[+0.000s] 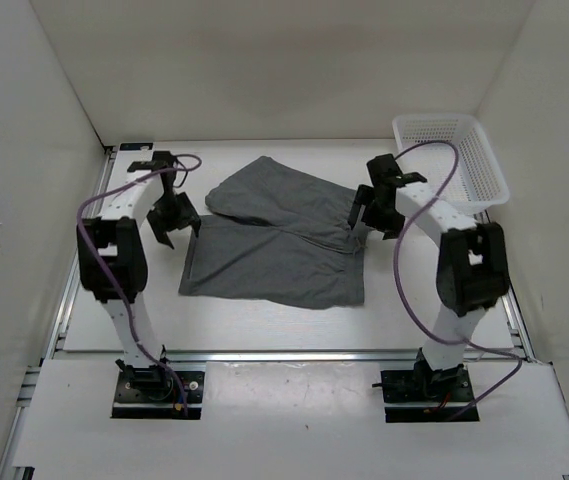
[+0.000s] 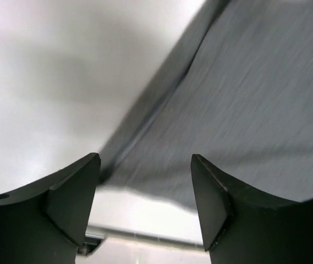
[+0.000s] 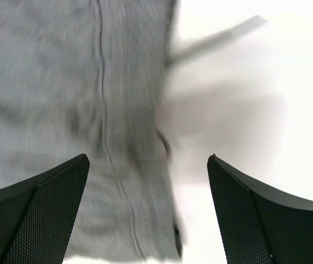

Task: Fold and stack the shorts
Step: Flatten the shorts out, then fold the shorts

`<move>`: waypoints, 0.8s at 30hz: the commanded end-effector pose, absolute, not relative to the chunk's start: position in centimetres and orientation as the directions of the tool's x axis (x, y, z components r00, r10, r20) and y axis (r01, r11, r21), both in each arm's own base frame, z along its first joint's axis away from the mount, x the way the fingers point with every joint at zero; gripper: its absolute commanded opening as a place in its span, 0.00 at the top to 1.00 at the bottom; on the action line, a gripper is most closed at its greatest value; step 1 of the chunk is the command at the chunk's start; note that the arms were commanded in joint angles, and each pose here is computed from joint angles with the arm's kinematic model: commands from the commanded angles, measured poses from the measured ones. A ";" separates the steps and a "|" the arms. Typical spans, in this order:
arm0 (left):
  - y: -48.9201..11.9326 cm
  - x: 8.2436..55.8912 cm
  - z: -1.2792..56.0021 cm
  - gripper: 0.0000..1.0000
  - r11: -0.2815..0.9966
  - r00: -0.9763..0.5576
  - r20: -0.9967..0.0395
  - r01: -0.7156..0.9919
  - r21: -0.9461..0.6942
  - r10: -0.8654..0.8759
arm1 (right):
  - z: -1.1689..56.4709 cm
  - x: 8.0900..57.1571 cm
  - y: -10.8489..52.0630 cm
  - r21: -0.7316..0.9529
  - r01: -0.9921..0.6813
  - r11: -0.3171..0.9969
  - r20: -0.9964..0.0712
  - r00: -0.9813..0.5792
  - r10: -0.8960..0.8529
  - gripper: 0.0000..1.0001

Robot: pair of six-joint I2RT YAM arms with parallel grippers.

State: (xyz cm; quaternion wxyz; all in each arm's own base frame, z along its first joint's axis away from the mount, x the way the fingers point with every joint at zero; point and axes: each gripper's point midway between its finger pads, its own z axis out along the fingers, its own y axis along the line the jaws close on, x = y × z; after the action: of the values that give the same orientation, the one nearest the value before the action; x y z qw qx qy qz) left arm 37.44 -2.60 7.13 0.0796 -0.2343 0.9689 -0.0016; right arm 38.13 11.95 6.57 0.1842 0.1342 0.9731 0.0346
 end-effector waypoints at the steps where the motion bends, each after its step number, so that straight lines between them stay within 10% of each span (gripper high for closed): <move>1: -3.7 34.2 10.5 0.21 0.854 -0.829 -0.206 -0.497 -0.154 -0.520 | 11.5 35.8 10.4 0.146 0.268 0.952 -0.448 -0.840 0.305 0.08; 9: -3.6 21.4 5.4 0.20 0.743 -0.743 -0.026 -0.667 -0.059 -0.669 | 9.1 25.1 11.5 0.264 0.266 0.927 -0.334 -0.877 0.347 0.18; 24: -2.2 27.6 2.4 0.23 0.719 -0.715 -0.111 -0.695 0.003 -0.691 | 5.3 18.5 14.1 0.433 0.398 0.809 -0.082 -0.876 0.475 0.16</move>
State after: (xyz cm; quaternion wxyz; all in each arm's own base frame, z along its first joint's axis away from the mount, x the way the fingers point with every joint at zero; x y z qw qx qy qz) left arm 26.29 -2.70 2.27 0.0289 -0.3672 0.9296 0.0112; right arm 18.91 12.09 5.19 0.1159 0.1997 0.9615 0.1487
